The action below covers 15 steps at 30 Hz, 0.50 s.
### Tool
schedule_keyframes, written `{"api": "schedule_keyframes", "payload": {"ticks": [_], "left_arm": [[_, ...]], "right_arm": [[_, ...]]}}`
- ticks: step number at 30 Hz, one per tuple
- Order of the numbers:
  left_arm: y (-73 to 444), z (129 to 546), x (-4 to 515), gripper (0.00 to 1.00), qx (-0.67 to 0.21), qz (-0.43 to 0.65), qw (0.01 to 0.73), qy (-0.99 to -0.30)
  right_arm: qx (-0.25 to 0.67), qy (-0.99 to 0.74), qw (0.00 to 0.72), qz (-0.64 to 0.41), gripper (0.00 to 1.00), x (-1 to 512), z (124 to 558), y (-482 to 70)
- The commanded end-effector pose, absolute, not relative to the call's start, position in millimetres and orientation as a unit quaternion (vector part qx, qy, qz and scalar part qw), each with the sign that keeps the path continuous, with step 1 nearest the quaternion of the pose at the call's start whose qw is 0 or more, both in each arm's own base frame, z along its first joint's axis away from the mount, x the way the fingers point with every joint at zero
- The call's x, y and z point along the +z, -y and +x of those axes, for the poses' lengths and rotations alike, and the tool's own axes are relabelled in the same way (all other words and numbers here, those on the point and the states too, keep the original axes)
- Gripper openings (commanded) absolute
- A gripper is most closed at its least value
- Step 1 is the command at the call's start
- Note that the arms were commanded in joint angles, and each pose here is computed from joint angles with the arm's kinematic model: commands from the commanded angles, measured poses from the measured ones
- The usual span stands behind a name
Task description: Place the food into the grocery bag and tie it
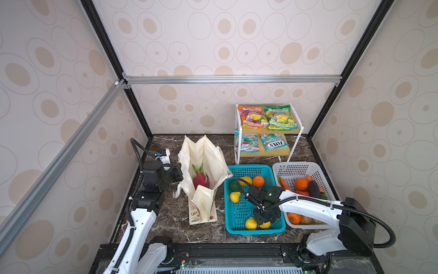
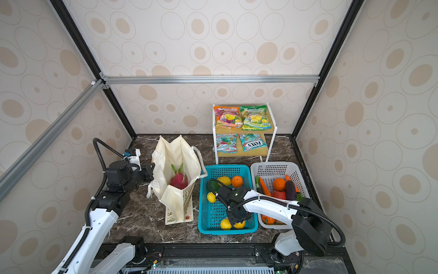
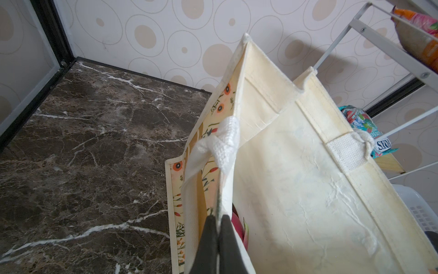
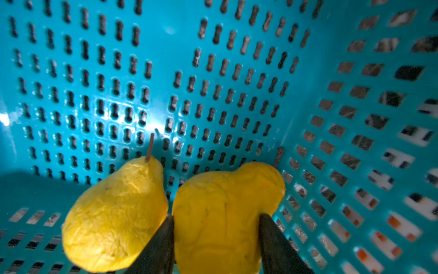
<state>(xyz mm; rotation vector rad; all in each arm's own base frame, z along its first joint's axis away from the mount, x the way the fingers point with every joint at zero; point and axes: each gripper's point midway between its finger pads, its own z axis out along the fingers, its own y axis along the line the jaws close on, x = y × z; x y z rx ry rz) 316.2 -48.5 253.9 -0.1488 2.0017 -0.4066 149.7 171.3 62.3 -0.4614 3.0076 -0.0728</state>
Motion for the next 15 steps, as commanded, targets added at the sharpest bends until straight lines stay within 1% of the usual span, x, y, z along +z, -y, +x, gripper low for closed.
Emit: {"api": "schedule_keyframes", "payload": {"ticks": [1, 6, 10, 15], "left_arm": [[47, 312, 250, 0.0, -0.166, -0.061, 0.514, -0.839], [47, 311, 250, 0.0, -0.168, -0.062, 0.515, -0.838], [48, 311, 249, 0.0, -0.169, -0.063, 0.516, -0.837], [47, 311, 248, 0.0, -0.167, -0.061, 0.513, -0.84]], "right_arm": [[-0.023, -0.985, 0.083, -0.149, 0.46, 88, 157, -171], [-0.022, -0.98, 0.125, -0.155, 0.45, 106, 172, -175], [-0.027, -0.976, 0.145, -0.163, 0.45, 100, 186, -184], [-0.053, -0.975, 0.123, -0.175, 0.44, 84, 196, -195]]}}
